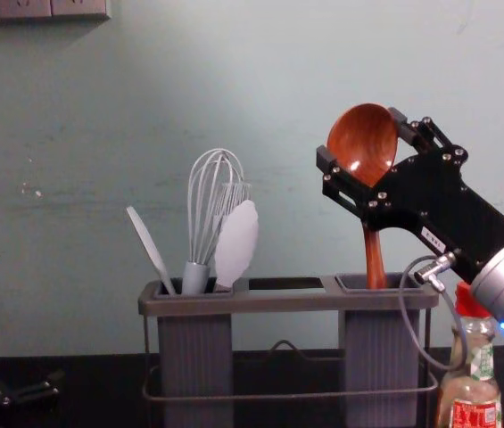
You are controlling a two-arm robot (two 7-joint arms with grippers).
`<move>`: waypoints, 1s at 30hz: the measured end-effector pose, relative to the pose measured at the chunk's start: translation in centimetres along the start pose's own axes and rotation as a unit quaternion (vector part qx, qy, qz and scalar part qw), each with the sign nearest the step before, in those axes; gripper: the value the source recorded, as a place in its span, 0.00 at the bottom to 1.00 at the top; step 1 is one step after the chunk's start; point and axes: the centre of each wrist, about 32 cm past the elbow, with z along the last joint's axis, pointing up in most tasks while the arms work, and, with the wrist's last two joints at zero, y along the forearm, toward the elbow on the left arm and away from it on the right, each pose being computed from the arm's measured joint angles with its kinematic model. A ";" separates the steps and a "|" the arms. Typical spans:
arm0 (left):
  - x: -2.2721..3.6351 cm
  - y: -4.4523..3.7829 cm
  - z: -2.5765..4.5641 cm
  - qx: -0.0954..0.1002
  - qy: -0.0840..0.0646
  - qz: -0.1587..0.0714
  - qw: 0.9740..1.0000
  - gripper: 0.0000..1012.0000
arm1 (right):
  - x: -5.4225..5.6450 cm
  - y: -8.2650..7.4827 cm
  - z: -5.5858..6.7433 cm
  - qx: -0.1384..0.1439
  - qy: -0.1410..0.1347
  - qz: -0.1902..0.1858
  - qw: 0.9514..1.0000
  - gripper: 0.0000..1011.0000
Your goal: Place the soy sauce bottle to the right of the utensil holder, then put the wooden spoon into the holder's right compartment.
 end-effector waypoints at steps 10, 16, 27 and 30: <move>0.00 0.00 0.00 0.000 0.000 0.000 1.000 1.00 | -0.3 -0.5 -0.6 -0.015 0.005 0.001 1.000 0.84; 0.00 0.00 0.00 0.000 0.000 0.000 1.000 1.00 | -0.5 -0.7 -0.7 -0.026 0.008 0.003 1.000 0.84; 0.00 0.00 0.00 0.000 0.000 0.000 1.000 1.00 | -0.7 -1.0 -0.9 -0.032 0.010 0.006 0.999 0.84; 0.00 0.00 0.00 0.000 0.000 0.000 1.000 1.00 | -0.8 -1.1 -0.9 -0.034 0.011 0.005 0.999 0.84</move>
